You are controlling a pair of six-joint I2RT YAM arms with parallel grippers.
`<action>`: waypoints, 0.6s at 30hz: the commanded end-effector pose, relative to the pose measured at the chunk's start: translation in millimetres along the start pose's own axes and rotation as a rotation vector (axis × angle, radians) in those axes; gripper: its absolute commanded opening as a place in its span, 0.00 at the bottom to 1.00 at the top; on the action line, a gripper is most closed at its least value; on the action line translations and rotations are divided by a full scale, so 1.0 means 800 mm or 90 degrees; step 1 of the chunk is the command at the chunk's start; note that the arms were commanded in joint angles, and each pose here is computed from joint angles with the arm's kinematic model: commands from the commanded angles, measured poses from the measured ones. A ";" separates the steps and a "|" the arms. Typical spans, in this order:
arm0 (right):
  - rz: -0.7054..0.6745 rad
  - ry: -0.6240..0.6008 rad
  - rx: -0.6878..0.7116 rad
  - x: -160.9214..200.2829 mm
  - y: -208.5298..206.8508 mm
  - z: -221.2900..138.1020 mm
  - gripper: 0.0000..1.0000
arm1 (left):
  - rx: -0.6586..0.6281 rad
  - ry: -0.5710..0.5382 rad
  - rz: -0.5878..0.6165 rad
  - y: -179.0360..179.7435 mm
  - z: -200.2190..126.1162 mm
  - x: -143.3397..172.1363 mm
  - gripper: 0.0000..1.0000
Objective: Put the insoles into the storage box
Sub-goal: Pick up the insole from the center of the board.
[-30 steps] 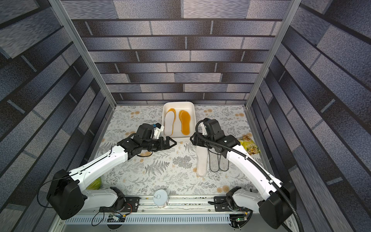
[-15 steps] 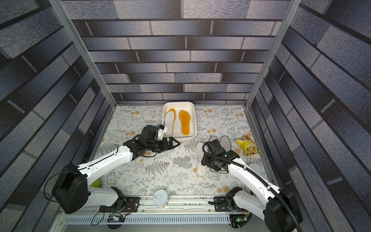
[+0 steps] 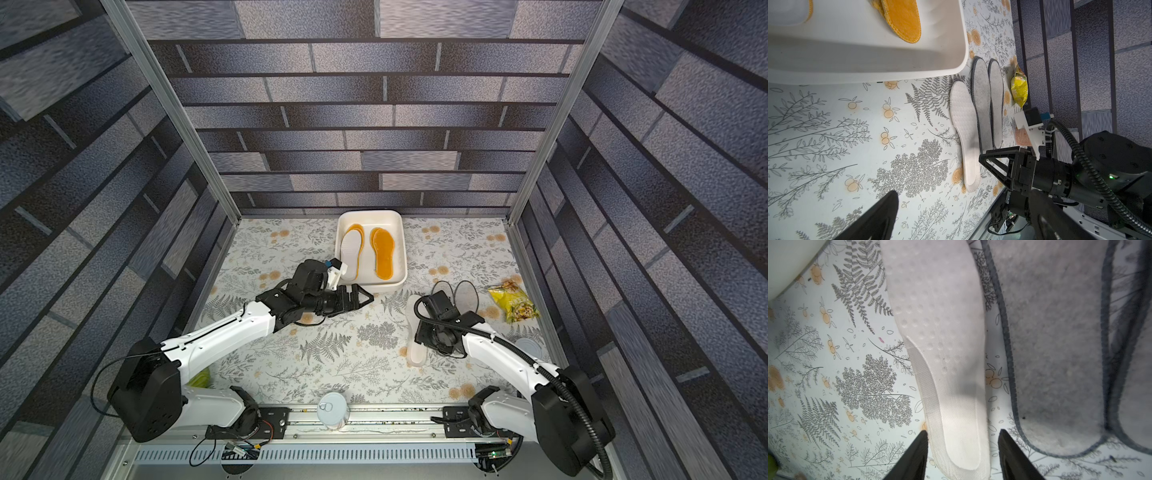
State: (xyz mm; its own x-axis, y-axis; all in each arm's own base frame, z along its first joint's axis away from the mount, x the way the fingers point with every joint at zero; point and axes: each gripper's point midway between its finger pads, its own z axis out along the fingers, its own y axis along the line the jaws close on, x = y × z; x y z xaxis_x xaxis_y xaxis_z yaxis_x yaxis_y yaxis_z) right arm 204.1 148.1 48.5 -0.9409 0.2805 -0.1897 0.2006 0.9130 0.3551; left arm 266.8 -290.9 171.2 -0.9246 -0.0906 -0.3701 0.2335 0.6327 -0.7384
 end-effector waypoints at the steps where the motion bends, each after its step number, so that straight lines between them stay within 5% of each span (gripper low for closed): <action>1: 0.011 -0.001 -0.008 0.001 -0.001 0.011 0.56 | 0.001 0.013 -0.003 -0.005 0.000 0.004 1.00; 18: -0.001 -0.019 -0.005 -0.015 -0.005 0.027 0.56 | -0.006 0.036 0.001 -0.005 0.003 0.016 1.00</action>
State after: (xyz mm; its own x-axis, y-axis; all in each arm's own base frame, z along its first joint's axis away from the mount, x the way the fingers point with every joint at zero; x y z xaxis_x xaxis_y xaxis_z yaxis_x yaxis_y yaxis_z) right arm 218.2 151.7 33.4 -0.9345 0.2891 -0.2076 0.1996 0.9086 0.3670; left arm 255.9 -296.8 160.8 -0.9410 -0.0518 -0.3344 0.2255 0.6409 -0.7338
